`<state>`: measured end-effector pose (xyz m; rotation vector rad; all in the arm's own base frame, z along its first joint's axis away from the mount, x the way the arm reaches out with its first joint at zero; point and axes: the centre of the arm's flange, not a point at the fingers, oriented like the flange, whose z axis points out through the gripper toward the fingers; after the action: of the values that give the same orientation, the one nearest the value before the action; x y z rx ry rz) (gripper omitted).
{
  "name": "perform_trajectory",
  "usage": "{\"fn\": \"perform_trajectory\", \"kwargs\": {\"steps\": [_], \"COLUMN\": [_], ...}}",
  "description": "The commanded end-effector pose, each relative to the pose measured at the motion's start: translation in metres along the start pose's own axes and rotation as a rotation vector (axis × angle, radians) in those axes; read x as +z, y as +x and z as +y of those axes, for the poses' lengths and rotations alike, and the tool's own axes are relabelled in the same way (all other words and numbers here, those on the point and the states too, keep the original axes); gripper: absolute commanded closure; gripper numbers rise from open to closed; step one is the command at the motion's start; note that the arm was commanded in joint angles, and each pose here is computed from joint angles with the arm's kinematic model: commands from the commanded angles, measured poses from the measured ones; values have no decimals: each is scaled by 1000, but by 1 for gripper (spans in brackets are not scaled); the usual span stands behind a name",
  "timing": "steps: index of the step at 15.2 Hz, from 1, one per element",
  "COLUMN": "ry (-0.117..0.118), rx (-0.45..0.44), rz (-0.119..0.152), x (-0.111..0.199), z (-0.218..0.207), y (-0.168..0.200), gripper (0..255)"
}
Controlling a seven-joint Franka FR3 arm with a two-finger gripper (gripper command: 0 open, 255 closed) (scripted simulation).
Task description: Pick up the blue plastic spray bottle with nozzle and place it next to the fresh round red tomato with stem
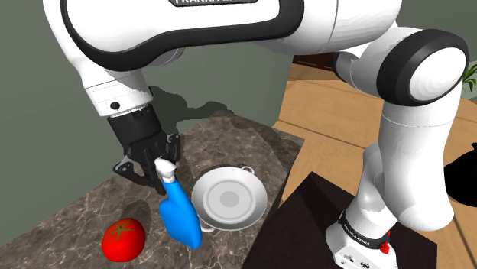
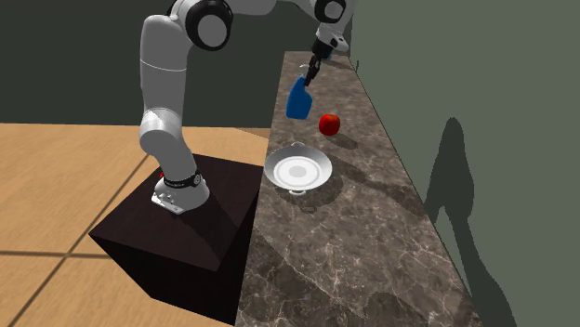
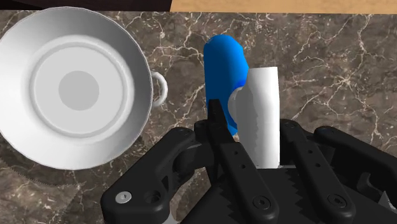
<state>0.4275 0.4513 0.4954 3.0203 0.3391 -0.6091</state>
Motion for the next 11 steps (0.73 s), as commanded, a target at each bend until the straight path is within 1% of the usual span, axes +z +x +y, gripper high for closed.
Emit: {"fn": "perform_trajectory", "kwargs": {"steps": [1,11], "ry": [0,0], "rx": [0,0], "rz": [1,1], "x": [10,59], "z": [0,0], "y": [4,24], "gripper": [255,255]}}
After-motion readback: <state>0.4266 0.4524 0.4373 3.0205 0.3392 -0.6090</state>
